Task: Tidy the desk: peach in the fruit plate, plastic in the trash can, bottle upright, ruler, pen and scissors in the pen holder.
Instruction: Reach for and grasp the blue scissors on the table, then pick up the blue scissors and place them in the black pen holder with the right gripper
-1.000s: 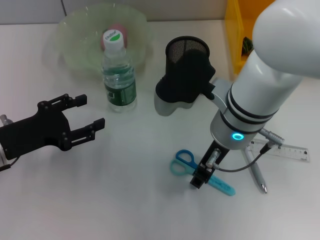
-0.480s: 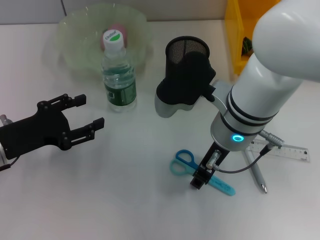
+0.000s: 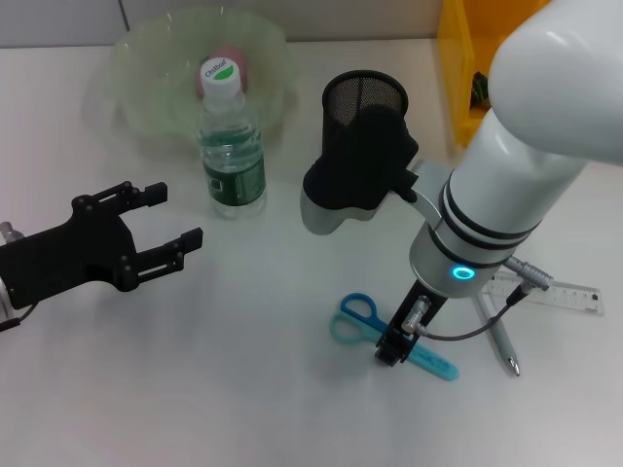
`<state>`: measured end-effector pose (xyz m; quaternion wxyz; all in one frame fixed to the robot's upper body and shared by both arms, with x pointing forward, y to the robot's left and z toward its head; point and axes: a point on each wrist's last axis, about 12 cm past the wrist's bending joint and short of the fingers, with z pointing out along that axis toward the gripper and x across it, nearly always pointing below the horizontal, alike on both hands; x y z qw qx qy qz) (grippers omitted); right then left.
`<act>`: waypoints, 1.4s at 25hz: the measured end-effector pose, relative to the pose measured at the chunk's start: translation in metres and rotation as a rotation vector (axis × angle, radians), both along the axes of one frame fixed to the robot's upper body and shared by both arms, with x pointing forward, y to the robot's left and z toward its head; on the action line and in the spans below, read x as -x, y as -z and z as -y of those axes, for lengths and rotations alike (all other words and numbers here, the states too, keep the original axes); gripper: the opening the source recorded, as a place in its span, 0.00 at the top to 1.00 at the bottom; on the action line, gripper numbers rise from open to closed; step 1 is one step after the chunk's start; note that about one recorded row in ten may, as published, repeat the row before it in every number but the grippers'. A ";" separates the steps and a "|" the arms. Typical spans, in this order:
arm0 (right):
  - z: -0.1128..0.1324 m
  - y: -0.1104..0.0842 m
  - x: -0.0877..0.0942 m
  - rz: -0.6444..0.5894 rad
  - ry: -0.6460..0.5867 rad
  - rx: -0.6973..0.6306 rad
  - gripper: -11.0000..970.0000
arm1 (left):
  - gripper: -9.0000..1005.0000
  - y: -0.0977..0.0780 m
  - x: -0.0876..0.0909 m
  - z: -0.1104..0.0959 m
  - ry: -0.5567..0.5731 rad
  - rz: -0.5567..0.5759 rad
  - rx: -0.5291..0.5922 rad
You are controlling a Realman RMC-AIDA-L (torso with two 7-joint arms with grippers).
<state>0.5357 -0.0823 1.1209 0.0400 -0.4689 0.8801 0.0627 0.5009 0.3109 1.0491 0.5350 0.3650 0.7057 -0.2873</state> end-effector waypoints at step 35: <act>0.030 -0.014 -0.001 0.136 0.145 -0.210 0.76 | 0.25 -0.005 0.001 -0.003 -0.026 0.025 0.044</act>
